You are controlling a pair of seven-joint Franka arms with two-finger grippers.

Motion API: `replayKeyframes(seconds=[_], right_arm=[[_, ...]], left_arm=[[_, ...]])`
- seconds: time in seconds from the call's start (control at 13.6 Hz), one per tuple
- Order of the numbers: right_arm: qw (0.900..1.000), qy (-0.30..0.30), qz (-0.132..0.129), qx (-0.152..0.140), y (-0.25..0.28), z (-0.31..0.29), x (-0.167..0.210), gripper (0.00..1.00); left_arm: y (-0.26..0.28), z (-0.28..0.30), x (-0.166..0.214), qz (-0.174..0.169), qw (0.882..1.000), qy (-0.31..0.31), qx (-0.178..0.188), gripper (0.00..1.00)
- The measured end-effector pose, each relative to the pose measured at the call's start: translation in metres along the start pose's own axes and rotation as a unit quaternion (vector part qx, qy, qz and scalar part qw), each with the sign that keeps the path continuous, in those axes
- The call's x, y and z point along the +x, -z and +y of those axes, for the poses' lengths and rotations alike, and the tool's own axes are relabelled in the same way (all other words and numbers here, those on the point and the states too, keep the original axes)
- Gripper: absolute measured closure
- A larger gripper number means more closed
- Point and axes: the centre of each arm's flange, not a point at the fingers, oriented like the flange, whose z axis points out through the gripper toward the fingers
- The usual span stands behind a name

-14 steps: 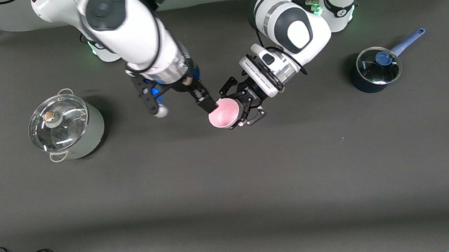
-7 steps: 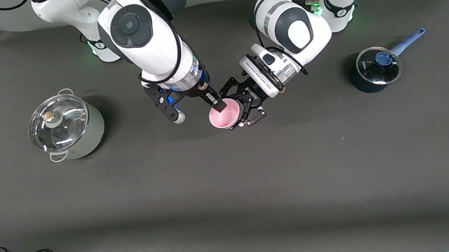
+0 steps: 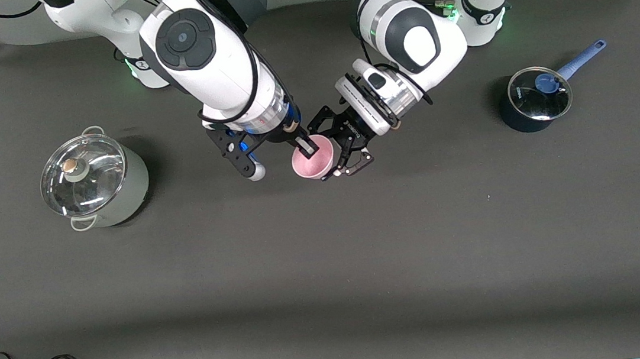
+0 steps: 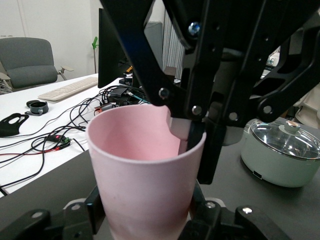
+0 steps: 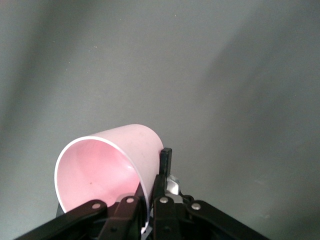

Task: Transfer pink cup from left to right arm
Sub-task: 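Close the right gripper on the cup and open the left gripper, then move the cup with the right gripper while the left gripper withdraws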

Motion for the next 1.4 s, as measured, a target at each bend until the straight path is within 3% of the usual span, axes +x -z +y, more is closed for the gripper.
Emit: replayKeyframes(seconds=[0.07,0.37,0.59,0.74,0.96,1.4], right_arm=[[1.0,0.001,0.0,0.0,0.0,0.0,0.0,0.93],[0.999,0.045,0.001,-0.002,0.007,0.001,0.006,0.95],[0.997,0.08,0.003,-0.012,0.014,0.003,0.025,0.95],[0.992,0.121,0.001,-0.04,0.021,0.011,0.051,0.95],[0.976,0.206,-0.009,-0.065,0.056,0.032,0.109,0.95],[0.941,0.325,-0.044,-0.085,0.137,0.107,0.252,0.95]], left_arm=[[0.0,0.0,0.0,0.0,1.0,0.0,0.0,0.33],[0.002,-0.011,0.0,0.001,1.0,0.015,0.009,0.0],[-0.001,-0.012,-0.007,-0.004,0.998,0.057,0.007,0.0],[0.001,-0.023,-0.02,-0.025,0.995,0.091,0.025,0.0],[0.011,-0.051,-0.046,-0.073,0.987,0.123,0.071,0.0],[0.04,-0.112,-0.074,-0.102,0.972,0.164,0.134,0.0]])
